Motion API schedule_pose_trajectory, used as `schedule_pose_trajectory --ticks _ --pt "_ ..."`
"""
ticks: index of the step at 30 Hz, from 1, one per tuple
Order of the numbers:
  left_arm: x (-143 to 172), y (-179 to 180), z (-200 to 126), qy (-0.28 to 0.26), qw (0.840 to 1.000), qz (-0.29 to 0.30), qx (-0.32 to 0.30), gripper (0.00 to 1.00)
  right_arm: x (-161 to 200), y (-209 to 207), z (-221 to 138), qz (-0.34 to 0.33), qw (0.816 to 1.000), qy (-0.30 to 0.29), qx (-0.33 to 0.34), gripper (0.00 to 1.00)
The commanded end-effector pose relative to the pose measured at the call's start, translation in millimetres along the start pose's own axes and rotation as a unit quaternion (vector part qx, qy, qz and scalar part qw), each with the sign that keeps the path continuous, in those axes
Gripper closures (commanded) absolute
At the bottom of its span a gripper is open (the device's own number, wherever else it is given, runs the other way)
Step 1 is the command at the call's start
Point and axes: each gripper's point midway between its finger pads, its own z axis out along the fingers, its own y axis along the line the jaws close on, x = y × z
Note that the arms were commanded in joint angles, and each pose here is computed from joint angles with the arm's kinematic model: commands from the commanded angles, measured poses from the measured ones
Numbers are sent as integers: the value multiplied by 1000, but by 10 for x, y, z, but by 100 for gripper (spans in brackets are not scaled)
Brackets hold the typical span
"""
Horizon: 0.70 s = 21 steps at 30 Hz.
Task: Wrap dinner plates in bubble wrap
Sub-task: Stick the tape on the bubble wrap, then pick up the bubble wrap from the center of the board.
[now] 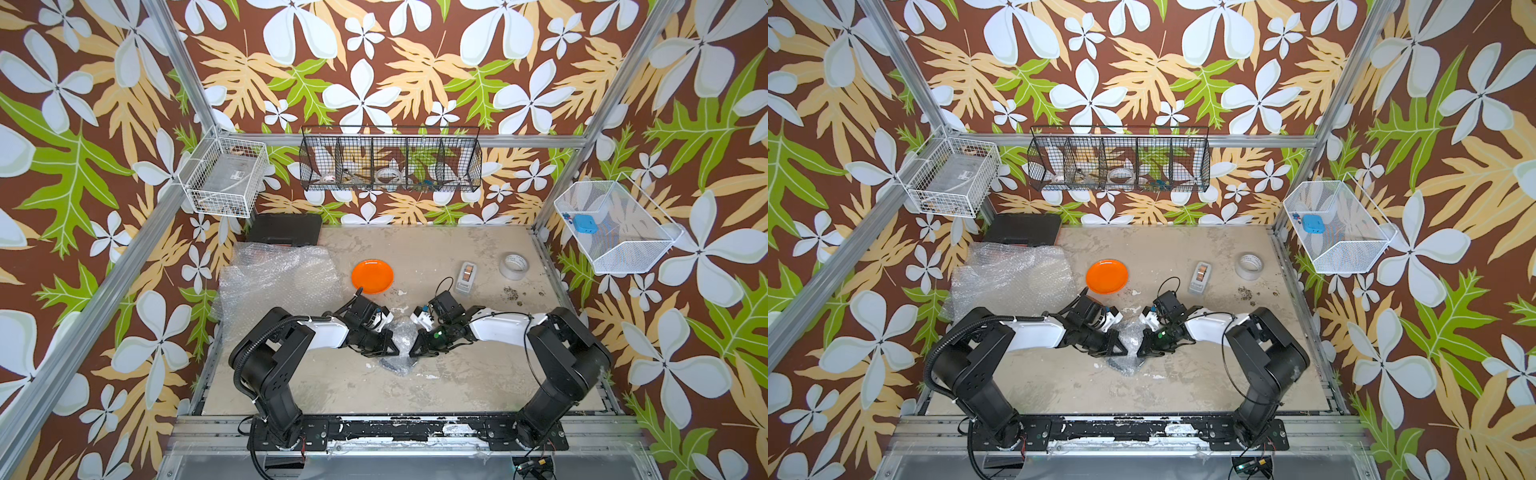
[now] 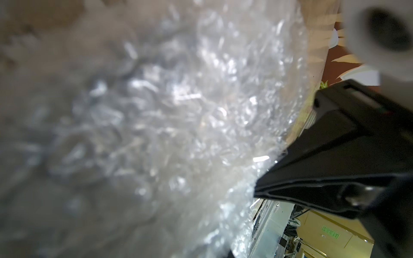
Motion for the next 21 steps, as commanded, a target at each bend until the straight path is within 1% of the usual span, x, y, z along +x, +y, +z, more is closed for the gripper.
schedule_pose_trajectory --ticks 1,3,4,5,7,8,12,15,17,19,21 --pt "227 448 -14 21 993 -55 -101 100 113 101 -59 19 1000 6 -21 100" --pt "224 443 -14 20 993 -54 -100 100 210 116 -59 26 999 13 -31 99" --pt "224 444 -13 20 993 -54 -100 100 255 100 -49 30 999 16 -32 96" --pt "229 449 -11 22 993 -55 -101 100 299 67 -37 37 999 20 -31 89" --pt "227 445 -14 22 993 -54 -101 100 342 86 -35 50 998 20 -46 71" --pt "225 440 -16 21 993 -54 -100 100 342 127 -51 61 996 14 -60 66" --pt "207 418 -27 18 993 -56 -98 100 274 293 -144 107 989 -16 -101 62" --pt "210 407 -32 19 993 -57 -99 100 261 389 -173 139 981 -27 -129 62" --pt "220 405 -47 18 993 -54 -99 100 261 378 -163 148 981 -32 -123 62" --pt "251 419 -54 19 993 -54 -100 100 277 271 -126 162 981 -37 -104 62" --pt "270 428 -54 18 993 -55 -99 100 305 207 -67 176 978 -37 -110 62"
